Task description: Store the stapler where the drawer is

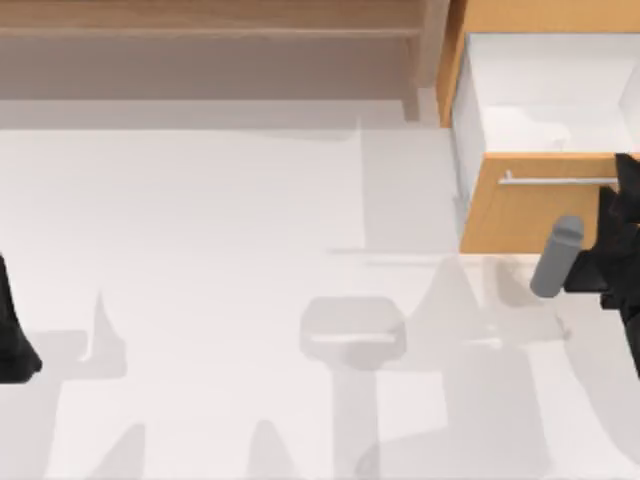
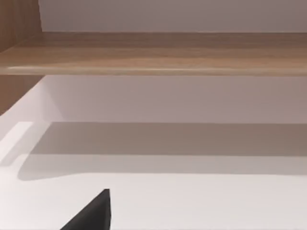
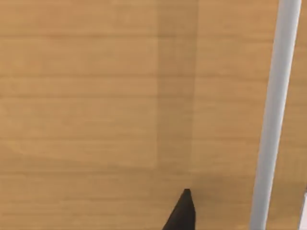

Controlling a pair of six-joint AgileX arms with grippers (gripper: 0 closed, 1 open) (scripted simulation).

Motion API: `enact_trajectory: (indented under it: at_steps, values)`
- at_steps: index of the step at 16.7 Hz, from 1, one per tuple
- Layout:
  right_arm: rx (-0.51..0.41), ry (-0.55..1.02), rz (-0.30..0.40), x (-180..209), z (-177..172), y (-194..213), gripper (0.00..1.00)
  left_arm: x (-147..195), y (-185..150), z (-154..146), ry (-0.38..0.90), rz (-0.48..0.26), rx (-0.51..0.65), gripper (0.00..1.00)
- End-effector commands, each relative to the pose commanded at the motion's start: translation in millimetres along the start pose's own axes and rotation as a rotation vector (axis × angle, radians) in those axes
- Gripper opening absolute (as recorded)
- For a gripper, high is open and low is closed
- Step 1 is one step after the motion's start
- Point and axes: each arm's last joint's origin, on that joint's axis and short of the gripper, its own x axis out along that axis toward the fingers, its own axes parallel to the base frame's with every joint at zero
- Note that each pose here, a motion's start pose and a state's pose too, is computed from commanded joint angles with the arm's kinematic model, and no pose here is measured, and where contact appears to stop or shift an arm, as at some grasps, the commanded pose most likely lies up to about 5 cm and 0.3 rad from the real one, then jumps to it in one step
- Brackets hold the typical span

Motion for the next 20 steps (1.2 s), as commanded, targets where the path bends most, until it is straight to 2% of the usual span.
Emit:
enact_trajectory:
  at_steps: [4, 5, 14, 20]
  values:
    - [0.000, 0.000, 0.000, 0.0, 0.0, 0.0, 0.02, 0.0, 0.0, 0.0, 0.000, 0.000, 0.000, 1.00]
    - [0.000, 0.000, 0.000, 0.0, 0.0, 0.0, 0.00, 0.0, 0.0, 0.0, 0.000, 0.000, 0.000, 1.00]
    - [0.001, 0.000, 0.005, 0.4, 0.2, 0.9, 0.00, 0.0, 0.0, 0.0, 0.000, 0.000, 0.000, 1.00]
    - [0.001, 0.004, 0.006, 38.4, 0.6, 1.8, 0.00, 0.0, 0.0, 0.0, 0.000, 0.000, 0.000, 1.00]
